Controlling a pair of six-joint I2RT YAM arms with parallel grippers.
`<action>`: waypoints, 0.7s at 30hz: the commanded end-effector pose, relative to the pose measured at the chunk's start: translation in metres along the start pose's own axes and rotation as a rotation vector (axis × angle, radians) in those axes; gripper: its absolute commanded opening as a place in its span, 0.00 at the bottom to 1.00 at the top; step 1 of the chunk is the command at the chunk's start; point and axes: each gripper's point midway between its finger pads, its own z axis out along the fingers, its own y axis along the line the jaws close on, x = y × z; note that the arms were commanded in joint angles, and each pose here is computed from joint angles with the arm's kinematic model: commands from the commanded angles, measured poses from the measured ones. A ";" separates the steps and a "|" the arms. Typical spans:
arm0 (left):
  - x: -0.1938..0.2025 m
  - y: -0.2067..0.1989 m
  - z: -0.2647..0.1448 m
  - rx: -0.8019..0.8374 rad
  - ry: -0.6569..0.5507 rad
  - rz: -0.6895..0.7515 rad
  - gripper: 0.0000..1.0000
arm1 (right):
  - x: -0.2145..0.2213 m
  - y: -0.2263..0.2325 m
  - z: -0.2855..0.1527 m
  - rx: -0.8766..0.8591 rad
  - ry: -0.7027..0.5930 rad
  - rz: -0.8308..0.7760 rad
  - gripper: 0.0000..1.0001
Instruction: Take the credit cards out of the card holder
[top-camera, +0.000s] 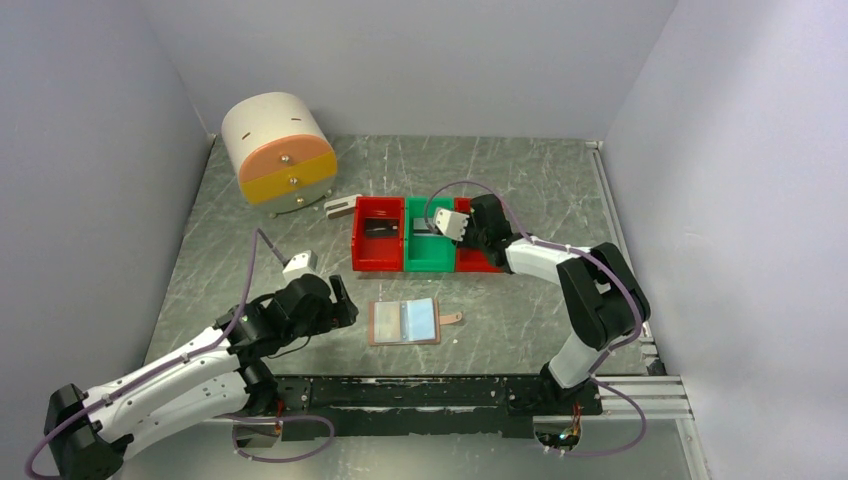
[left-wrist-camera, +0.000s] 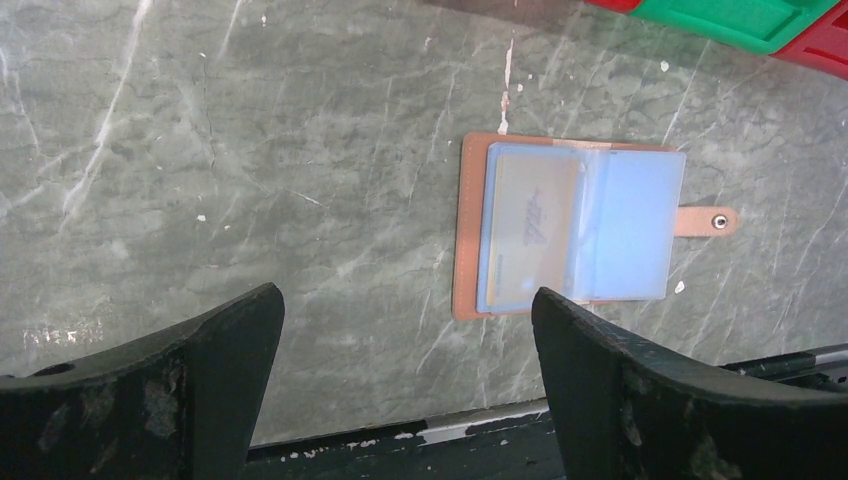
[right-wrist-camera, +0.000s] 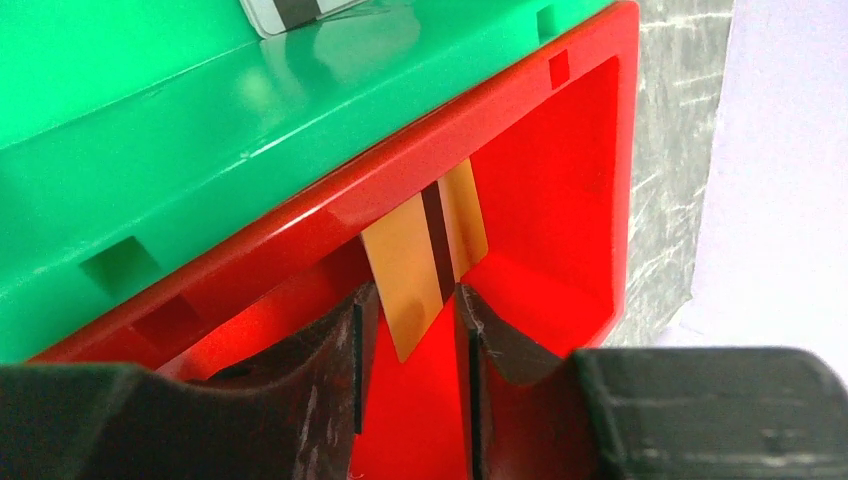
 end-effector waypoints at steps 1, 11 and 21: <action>0.000 0.006 0.000 -0.029 -0.008 -0.018 0.99 | 0.004 -0.004 0.005 0.011 0.032 0.035 0.39; 0.003 0.007 -0.001 -0.016 -0.008 -0.023 0.99 | 0.000 -0.007 0.008 0.002 0.038 0.087 0.45; 0.005 0.004 0.005 -0.027 0.013 -0.003 0.98 | -0.028 -0.053 -0.024 0.191 -0.092 0.367 0.54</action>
